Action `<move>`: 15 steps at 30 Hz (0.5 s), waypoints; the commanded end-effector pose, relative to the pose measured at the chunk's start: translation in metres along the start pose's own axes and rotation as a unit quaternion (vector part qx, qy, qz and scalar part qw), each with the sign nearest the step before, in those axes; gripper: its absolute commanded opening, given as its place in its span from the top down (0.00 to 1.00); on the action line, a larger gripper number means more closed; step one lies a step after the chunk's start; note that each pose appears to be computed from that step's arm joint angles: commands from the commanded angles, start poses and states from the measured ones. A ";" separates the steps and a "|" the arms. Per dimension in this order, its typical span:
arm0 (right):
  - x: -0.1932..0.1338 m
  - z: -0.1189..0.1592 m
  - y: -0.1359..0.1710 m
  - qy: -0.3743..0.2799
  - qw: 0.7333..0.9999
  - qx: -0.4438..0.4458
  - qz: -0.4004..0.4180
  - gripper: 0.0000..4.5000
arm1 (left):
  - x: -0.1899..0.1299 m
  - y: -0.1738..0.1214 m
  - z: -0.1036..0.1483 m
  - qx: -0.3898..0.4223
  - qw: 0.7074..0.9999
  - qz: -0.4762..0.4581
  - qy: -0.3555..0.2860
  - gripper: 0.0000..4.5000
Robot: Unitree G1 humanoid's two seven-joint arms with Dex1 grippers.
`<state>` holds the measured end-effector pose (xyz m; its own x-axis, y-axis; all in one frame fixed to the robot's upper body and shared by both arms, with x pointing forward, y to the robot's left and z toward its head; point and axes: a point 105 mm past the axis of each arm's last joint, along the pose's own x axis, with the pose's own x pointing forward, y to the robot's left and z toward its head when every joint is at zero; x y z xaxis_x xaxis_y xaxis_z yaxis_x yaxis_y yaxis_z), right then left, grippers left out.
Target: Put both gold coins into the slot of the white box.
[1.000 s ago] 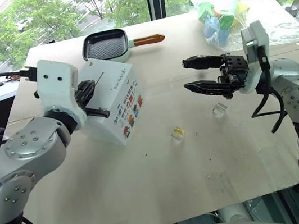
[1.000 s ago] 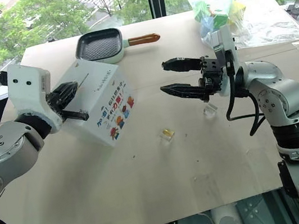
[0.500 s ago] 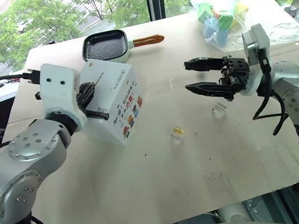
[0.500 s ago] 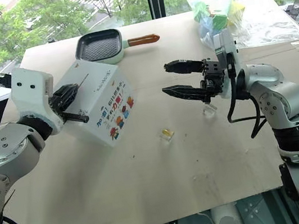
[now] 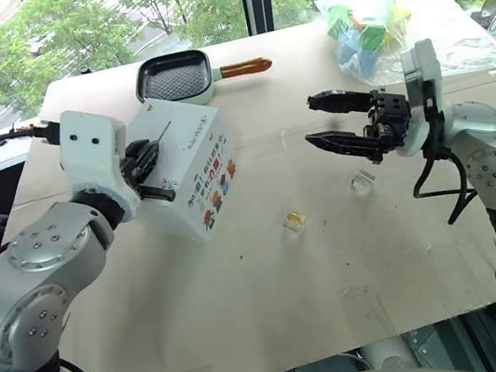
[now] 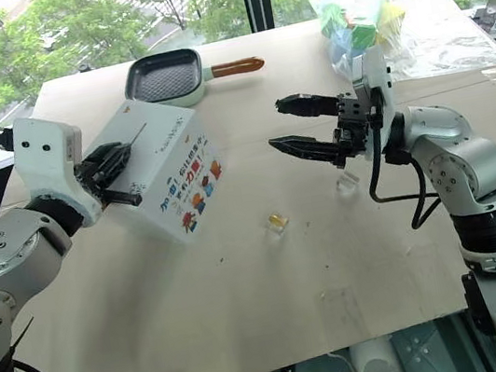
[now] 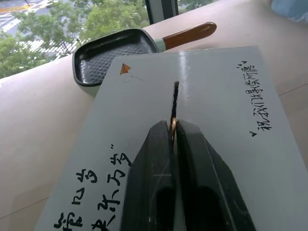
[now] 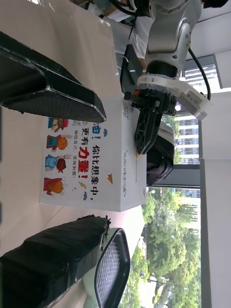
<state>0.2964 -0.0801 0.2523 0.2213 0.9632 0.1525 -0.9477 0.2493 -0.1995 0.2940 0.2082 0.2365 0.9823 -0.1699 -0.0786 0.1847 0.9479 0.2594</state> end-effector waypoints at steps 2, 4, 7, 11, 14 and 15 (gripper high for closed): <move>0.000 0.010 0.004 -0.011 0.999 -0.031 0.000 0.25 | 0.002 0.014 0.003 0.011 0.999 0.036 -0.022 0.39; 0.000 0.008 0.004 -0.009 1.000 -0.030 -0.002 0.25 | 0.001 0.015 0.007 0.005 0.999 0.034 -0.034 0.23; -0.002 0.001 0.005 0.000 1.000 -0.027 -0.004 0.25 | -0.007 -0.009 0.036 -0.028 0.991 -0.037 -0.122 0.23; -0.002 -0.026 0.013 0.033 0.999 -0.024 0.003 0.25 | -0.041 -0.066 0.020 -0.046 0.968 -0.220 -0.111 0.23; 0.002 -0.058 0.022 0.050 0.999 0.013 -0.006 0.25 | -0.078 -0.099 -0.023 -0.053 0.942 -0.331 -0.027 0.23; 0.002 -0.070 0.024 0.062 0.998 0.026 -0.013 0.25 | -0.087 -0.105 -0.037 -0.055 0.936 -0.349 0.002 0.23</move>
<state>0.2928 -0.0703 0.1853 0.2707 0.9618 0.0399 -0.9524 0.2736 -0.1347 0.2048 0.1415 0.1798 0.6908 -0.6981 -0.1881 0.7136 0.7002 0.0222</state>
